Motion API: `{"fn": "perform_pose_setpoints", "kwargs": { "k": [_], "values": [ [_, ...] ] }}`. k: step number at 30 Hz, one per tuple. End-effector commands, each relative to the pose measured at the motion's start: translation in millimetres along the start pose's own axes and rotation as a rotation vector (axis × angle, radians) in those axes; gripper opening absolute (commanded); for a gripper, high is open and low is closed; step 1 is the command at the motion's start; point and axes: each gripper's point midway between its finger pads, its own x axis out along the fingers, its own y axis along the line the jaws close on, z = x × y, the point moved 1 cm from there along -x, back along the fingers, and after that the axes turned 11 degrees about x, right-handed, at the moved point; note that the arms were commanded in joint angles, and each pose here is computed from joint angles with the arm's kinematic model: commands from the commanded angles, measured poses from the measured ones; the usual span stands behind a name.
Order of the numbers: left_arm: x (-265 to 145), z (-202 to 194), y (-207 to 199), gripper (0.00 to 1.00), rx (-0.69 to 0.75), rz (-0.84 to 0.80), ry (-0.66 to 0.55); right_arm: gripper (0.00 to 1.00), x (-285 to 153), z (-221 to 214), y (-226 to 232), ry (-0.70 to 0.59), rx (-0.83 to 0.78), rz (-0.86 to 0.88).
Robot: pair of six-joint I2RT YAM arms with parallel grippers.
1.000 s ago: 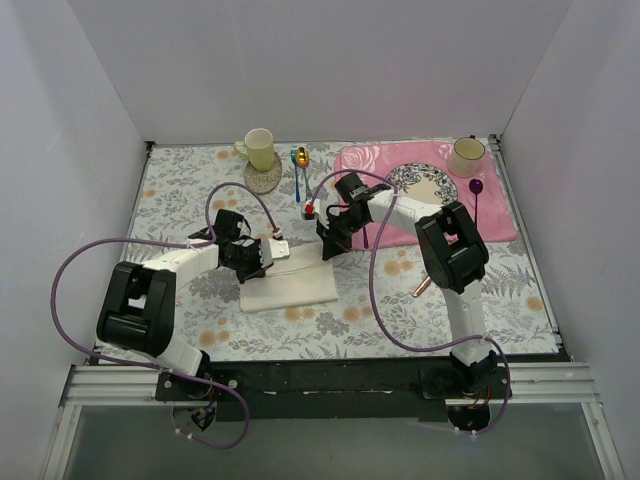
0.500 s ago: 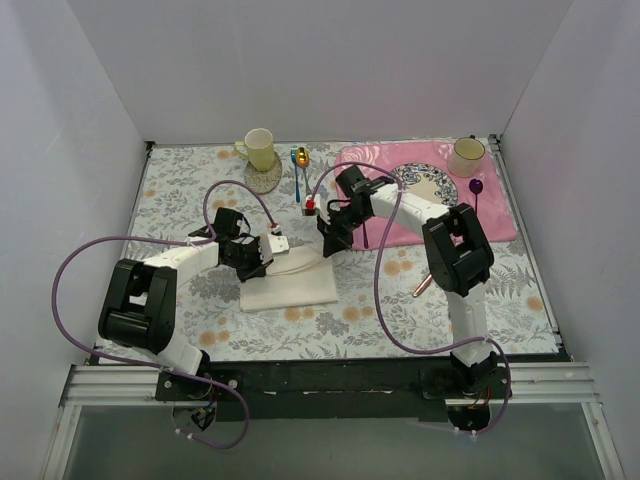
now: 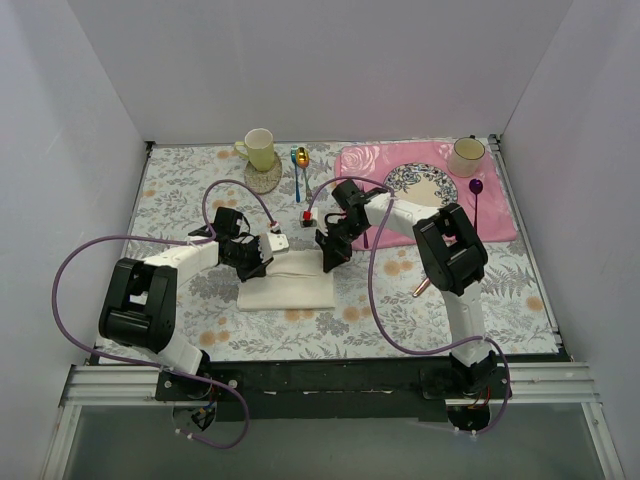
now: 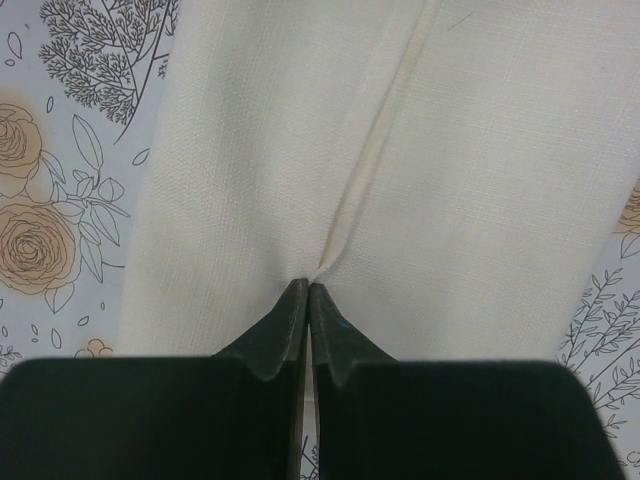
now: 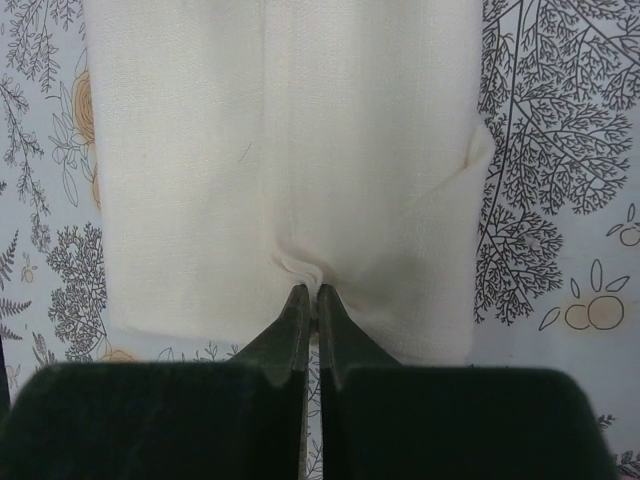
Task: Fold the napkin into a case and place the utensils inside
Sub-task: Smooth out the 2/3-rectangle-folded napkin at the center of the board.
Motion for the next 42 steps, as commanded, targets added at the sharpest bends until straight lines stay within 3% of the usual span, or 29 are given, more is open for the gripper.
{"fn": "perform_pose_setpoints", "kwargs": {
  "k": [1, 6, 15, 18, 20, 24, 25, 26, 30, 34, 35, 37, 42],
  "values": [
    [-6, -13, -24, 0.00, -0.073, -0.077, 0.063, 0.01, 10, -19, -35, 0.064, 0.010, -0.122],
    [-28, 13, -9, 0.00, -0.023, -0.043, 0.017, 0.01, 5, -18, -41, 0.080, -0.024, -0.164],
    [-5, -26, -33, 0.00, -0.061, -0.133, 0.109, 0.01, -5, -9, -34, 0.079, -0.110, -0.145],
    [0, -29, -36, 0.00, -0.076, -0.140, 0.109, 0.17, -15, 5, -20, 0.063, -0.107, -0.104],
    [0, -30, -37, 0.00, -0.081, -0.147, 0.112, 0.33, -25, 15, 0, 0.041, -0.079, -0.044],
    [1, -32, -39, 0.00, -0.061, -0.150, 0.119, 0.59, -55, 52, 37, -0.077, -0.043, 0.028],
    [0, -33, -39, 0.00, -0.058, -0.150, 0.120, 0.72, -68, 67, 46, -0.120, -0.030, 0.037],
    [0, -33, -39, 0.00, -0.058, -0.150, 0.122, 0.75, -73, 76, 56, -0.159, -0.015, 0.084],
    [0, -33, -39, 0.00, -0.048, -0.149, 0.127, 0.77, -88, 106, 69, -0.263, 0.085, 0.143],
    [1, -33, -41, 0.00, -0.039, -0.150, 0.130, 0.71, -77, 131, 41, -0.372, 0.185, 0.116],
    [1, -35, -42, 0.00, -0.037, -0.153, 0.135, 0.70, -71, 128, 31, -0.372, 0.303, 0.077],
    [2, -35, -43, 0.00, -0.035, -0.156, 0.142, 0.66, -60, 125, 6, -0.373, 0.357, 0.034],
    [2, -34, -44, 0.00, -0.033, -0.159, 0.147, 0.70, -45, 102, -17, -0.316, 0.492, -0.072]
  ]
}}
